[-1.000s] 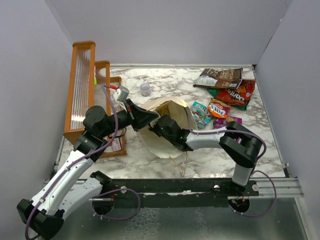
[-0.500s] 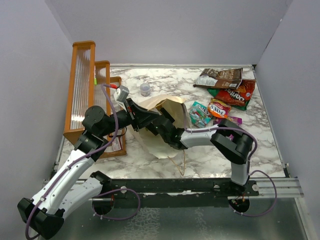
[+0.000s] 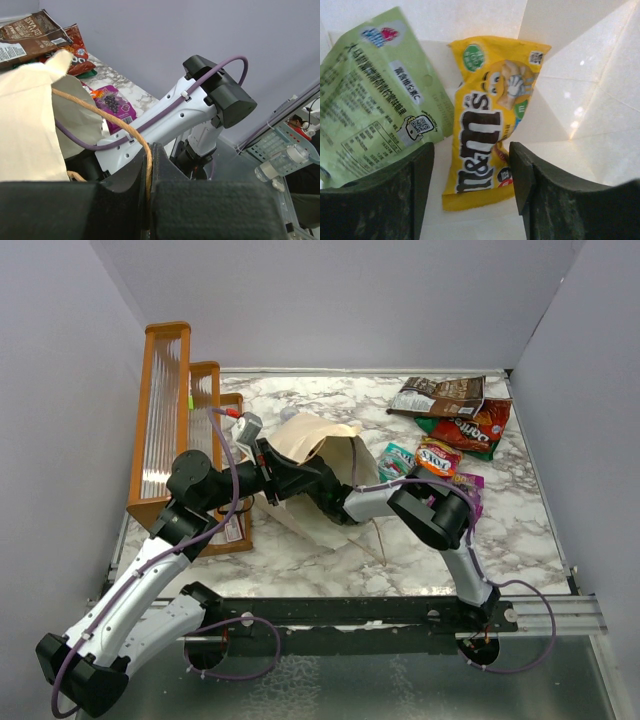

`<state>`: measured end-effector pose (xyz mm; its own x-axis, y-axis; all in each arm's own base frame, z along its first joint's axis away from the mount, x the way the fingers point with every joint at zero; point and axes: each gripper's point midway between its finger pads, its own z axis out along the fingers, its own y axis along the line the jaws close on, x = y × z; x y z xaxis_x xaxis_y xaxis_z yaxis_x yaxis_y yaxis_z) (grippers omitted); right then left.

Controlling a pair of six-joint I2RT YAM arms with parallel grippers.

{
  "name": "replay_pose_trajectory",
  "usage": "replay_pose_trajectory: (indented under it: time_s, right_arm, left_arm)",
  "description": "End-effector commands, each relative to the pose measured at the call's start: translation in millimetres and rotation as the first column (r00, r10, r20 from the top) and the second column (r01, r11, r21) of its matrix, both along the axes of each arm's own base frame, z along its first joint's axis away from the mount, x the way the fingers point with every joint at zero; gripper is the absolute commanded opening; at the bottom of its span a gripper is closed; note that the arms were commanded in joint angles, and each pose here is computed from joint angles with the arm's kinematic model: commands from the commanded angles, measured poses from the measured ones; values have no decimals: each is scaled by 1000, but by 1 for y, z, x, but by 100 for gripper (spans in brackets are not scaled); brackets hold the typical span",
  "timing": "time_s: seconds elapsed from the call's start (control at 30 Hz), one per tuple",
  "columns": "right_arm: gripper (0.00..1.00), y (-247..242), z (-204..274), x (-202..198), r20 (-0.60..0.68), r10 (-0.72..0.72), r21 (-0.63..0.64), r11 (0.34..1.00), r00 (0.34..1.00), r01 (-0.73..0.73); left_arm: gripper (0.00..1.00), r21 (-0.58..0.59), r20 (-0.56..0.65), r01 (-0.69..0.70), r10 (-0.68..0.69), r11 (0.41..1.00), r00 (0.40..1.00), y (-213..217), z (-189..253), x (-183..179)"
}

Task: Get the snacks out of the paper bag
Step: Take out the snack from the paper bag.

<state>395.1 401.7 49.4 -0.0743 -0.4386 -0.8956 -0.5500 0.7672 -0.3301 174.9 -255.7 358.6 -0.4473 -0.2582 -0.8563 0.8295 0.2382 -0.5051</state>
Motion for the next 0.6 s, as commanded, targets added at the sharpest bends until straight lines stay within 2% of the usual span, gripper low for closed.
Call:
replay_pose_trajectory:
  time_s: [0.0, 0.17, 0.3, 0.47, 0.57]
  right_arm:
    - [50, 27, 18, 14, 11, 66, 54, 996, 998, -66]
    - [26, 17, 16, 14, 50, 69, 7, 998, 996, -69]
    - [14, 12, 30, 6, 71, 99, -3, 995, 993, -99]
    - [11, 10, 57, -14, 33, 167, 2, 986, 985, -167]
    - [11, 15, 71, -44, -34, 245, 53, 969, 969, -243]
  left_arm:
    - [0, -16, 34, 25, -25, 1000, 999, 1, 10, -9]
    - [0, -14, 43, 11, -10, 1000, 999, 4, 12, -10]
    - [0, 7, 41, -19, 19, 1000, 999, 6, 7, -7]
    - [0, 20, 35, -87, 86, 996, 996, 11, 3, 4]
    - [0, 26, 19, -145, 144, 989, 989, 13, -1, 15]
